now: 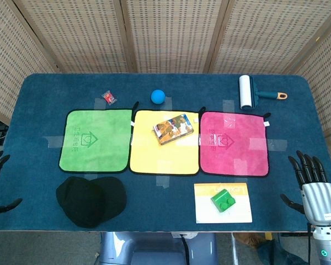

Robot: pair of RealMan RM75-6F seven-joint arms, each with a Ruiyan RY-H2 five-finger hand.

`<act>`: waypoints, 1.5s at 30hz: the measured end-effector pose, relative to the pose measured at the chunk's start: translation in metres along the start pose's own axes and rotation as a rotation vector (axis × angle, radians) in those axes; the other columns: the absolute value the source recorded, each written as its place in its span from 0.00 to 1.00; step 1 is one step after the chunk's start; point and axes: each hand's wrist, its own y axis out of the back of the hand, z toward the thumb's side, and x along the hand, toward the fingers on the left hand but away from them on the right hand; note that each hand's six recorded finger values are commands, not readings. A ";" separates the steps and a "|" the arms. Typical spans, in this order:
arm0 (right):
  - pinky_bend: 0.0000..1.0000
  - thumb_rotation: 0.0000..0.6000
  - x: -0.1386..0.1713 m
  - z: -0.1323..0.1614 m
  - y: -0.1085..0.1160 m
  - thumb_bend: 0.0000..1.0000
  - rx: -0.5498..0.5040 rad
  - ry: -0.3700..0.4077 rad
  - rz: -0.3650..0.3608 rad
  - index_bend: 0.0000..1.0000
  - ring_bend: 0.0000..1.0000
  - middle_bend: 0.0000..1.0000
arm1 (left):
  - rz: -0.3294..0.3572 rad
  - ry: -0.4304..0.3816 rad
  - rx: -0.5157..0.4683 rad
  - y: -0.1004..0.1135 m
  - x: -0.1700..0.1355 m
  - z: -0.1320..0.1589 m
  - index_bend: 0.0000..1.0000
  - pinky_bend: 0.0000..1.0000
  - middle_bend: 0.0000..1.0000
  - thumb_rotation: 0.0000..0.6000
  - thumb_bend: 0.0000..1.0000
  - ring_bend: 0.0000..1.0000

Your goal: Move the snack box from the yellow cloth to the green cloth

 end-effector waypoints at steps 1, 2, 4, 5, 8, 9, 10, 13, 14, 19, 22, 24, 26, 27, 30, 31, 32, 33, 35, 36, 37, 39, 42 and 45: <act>0.00 1.00 0.000 0.000 0.000 0.01 0.000 0.000 0.000 0.00 0.00 0.00 | -0.002 0.001 0.000 0.000 0.000 0.000 0.00 0.00 0.00 1.00 0.00 0.00; 0.00 1.00 0.000 0.000 0.000 0.01 0.000 0.000 0.000 0.00 0.00 0.00 | -0.004 0.003 0.000 -0.001 0.001 -0.001 0.00 0.00 0.00 1.00 0.00 0.00; 0.00 1.00 0.000 0.000 0.000 0.01 0.000 0.000 0.000 0.00 0.00 0.00 | -0.009 0.005 0.000 -0.002 0.001 -0.001 0.00 0.00 0.00 1.00 0.00 0.00; 0.00 1.00 0.000 0.000 0.000 0.01 0.000 0.000 0.001 0.00 0.00 0.00 | -0.012 0.006 0.002 -0.003 0.002 -0.001 0.00 0.00 0.00 1.00 0.00 0.00; 0.00 1.00 -0.001 -0.001 -0.001 0.01 0.002 -0.001 0.005 0.00 0.00 0.00 | -0.019 0.004 0.006 -0.005 0.005 0.000 0.00 0.00 0.00 1.00 0.00 0.00; 0.00 1.00 -0.001 -0.001 -0.001 0.01 0.003 -0.003 0.006 0.00 0.00 0.00 | -0.022 0.002 0.006 -0.006 0.006 0.001 0.00 0.00 0.00 1.00 0.02 0.00; 0.00 1.00 -0.001 -0.002 -0.001 0.01 0.002 -0.004 0.006 0.00 0.00 0.00 | -0.025 -0.002 0.006 -0.007 0.007 0.002 0.00 0.00 0.00 1.00 0.06 0.00; 0.00 1.00 -0.002 -0.004 -0.001 0.01 -0.003 -0.011 0.010 0.00 0.00 0.00 | -0.032 -0.033 -0.002 -0.009 0.018 0.010 0.00 0.00 0.00 1.00 0.40 0.00; 0.00 1.00 -0.003 -0.004 -0.002 0.01 -0.003 -0.014 0.012 0.00 0.00 0.00 | -0.035 -0.054 -0.005 -0.009 0.026 0.016 0.00 0.00 0.00 1.00 0.58 0.00; 0.00 1.00 -0.007 -0.009 -0.004 0.01 0.002 -0.035 0.021 0.00 0.00 0.00 | -0.051 -0.172 -0.016 -0.009 0.068 0.049 0.01 0.00 0.00 1.00 1.00 0.00; 0.00 1.00 -0.009 -0.013 -0.006 0.01 0.010 -0.050 0.027 0.00 0.00 0.00 | -0.081 -0.269 0.001 -0.012 0.102 0.080 0.12 0.00 0.00 1.00 1.00 0.01; 0.00 1.00 -0.009 -0.015 -0.006 0.01 0.014 -0.060 0.028 0.00 0.00 0.00 | -0.104 -0.342 0.027 -0.016 0.127 0.106 0.20 0.00 0.02 1.00 1.00 0.05; 0.00 1.00 -0.010 -0.019 -0.005 0.01 0.018 -0.075 0.027 0.00 0.00 0.00 | -0.137 -0.406 0.045 -0.023 0.150 0.133 0.24 0.00 0.04 1.00 1.00 0.07; 0.00 1.00 -0.011 -0.021 -0.005 0.01 0.021 -0.084 0.026 0.00 0.00 0.00 | -0.152 -0.429 0.052 -0.027 0.160 0.145 0.25 0.00 0.05 1.00 1.00 0.08; 0.00 1.00 -0.012 -0.027 -0.004 0.01 0.027 -0.106 0.022 0.00 0.00 0.00 | -0.214 -0.486 0.070 -0.039 0.189 0.183 0.27 0.00 0.06 1.00 1.00 0.09; 0.00 1.00 -0.012 -0.029 -0.003 0.01 0.029 -0.116 0.021 0.00 0.00 0.00 | -0.233 -0.498 0.075 -0.042 0.197 0.194 0.27 0.00 0.06 1.00 1.00 0.09; 0.00 1.00 -0.012 -0.031 -0.003 0.01 0.030 -0.124 0.021 0.00 0.00 0.00 | -0.258 -0.514 0.084 -0.046 0.207 0.209 0.27 0.00 0.06 1.00 1.00 0.09; 0.00 1.00 -0.012 -0.034 -0.003 0.01 0.031 -0.134 0.022 0.00 0.00 0.00 | -0.274 -0.527 0.094 -0.050 0.215 0.222 0.27 0.00 0.06 1.00 1.00 0.09; 0.00 1.00 -0.013 -0.038 -0.003 0.01 0.035 -0.148 0.025 0.00 0.00 0.00 | -0.295 -0.558 0.128 -0.055 0.230 0.250 0.28 0.00 0.06 1.00 1.00 0.09; 0.00 1.00 -0.013 -0.041 -0.004 0.01 0.037 -0.156 0.027 0.00 0.00 0.00 | -0.300 -0.570 0.143 -0.057 0.236 0.262 0.28 0.00 0.06 1.00 1.00 0.09; 0.00 1.00 -0.014 -0.042 -0.004 0.01 0.038 -0.161 0.028 0.00 0.00 0.00 | -0.305 -0.580 0.156 -0.059 0.241 0.273 0.28 0.00 0.06 1.00 1.00 0.09; 0.00 1.00 -0.015 -0.046 -0.003 0.01 0.037 -0.173 0.027 0.00 0.00 0.00 | -0.320 -0.591 0.172 -0.067 0.252 0.295 0.27 0.00 0.03 1.00 1.00 0.08; 0.00 1.00 -0.017 -0.051 -0.002 0.01 0.032 -0.190 0.028 0.00 0.00 0.00 | -0.344 -0.590 0.178 -0.078 0.269 0.325 0.25 0.00 0.00 1.00 1.00 0.06; 0.00 1.00 -0.018 -0.056 -0.003 0.01 0.031 -0.204 0.034 0.00 0.00 0.00 | -0.368 -0.578 0.184 -0.091 0.284 0.354 0.23 0.00 0.00 1.00 1.00 0.04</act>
